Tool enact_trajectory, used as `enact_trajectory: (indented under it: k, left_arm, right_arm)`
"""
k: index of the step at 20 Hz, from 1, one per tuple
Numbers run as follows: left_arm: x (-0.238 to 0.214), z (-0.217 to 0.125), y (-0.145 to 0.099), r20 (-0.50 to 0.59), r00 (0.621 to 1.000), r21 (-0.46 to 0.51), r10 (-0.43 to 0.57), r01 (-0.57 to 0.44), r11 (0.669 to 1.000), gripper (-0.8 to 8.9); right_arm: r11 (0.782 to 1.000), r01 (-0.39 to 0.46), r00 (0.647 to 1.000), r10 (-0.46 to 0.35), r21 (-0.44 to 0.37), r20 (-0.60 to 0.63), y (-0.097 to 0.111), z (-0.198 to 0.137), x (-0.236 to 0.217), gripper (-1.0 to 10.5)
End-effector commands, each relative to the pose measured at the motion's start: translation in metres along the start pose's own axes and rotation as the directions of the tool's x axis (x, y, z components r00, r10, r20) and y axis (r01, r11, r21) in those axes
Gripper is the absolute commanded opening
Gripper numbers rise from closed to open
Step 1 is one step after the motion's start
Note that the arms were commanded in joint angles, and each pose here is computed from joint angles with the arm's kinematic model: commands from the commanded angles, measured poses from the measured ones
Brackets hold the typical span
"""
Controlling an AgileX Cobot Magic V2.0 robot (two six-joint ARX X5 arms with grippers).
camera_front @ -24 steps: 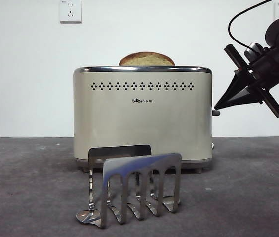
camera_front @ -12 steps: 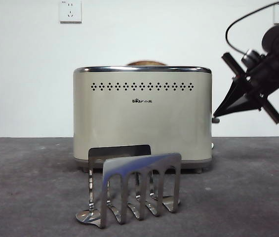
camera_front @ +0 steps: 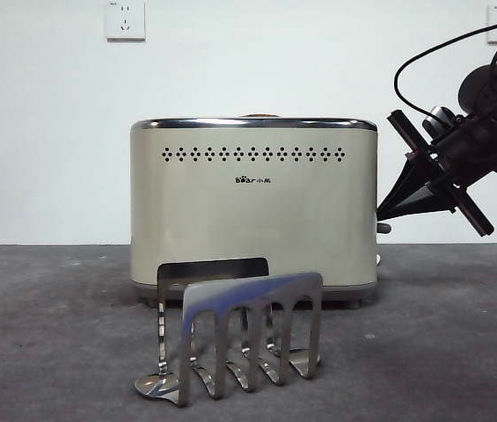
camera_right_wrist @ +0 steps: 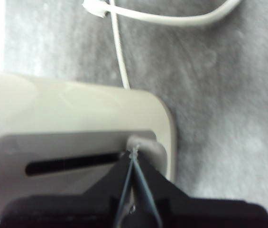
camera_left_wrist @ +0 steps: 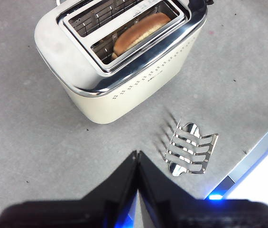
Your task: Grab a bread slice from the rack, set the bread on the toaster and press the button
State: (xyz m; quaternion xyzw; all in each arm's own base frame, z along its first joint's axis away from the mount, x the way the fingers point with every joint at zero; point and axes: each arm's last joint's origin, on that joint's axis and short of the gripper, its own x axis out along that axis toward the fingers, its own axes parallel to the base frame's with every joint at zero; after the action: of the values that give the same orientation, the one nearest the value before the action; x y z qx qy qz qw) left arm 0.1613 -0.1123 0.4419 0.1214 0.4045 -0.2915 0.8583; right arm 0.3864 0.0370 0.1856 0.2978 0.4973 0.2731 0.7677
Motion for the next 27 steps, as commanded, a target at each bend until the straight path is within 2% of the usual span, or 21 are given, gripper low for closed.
enact_trajectory:
  k: [1, 7, 14, 27]
  left_arm:
    - [0.000, -0.001, 0.000, -0.001, 1.000, -0.011, -0.003, 0.003, 1.000, -0.05]
    - [0.000, -0.001, 0.000, -0.001, 1.000, -0.011, -0.003, 0.003, 1.000, -0.05]
    - [0.000, -0.001, 0.000, -0.001, 1.000, -0.011, -0.003, 0.003, 1.000, -0.05]
    - [0.000, -0.001, 0.002, -0.001, 1.000, 0.000, 0.005, -0.005, 1.000, -0.05]
  right_arm:
    - [0.991, 0.102, 0.991, -0.095, 0.081, -0.089, -0.027, -0.017, 0.020, -0.1]
    - [0.989, 0.130, 0.987, -0.122, 0.074, -0.108, -0.028, -0.019, 0.020, -0.1]
    - [0.990, 0.126, 0.989, -0.120, 0.062, -0.090, -0.026, -0.016, 0.019, -0.1]
    - [0.999, 0.049, 0.999, -0.050, -0.016, -0.020, 0.019, 0.012, -0.010, -0.1]
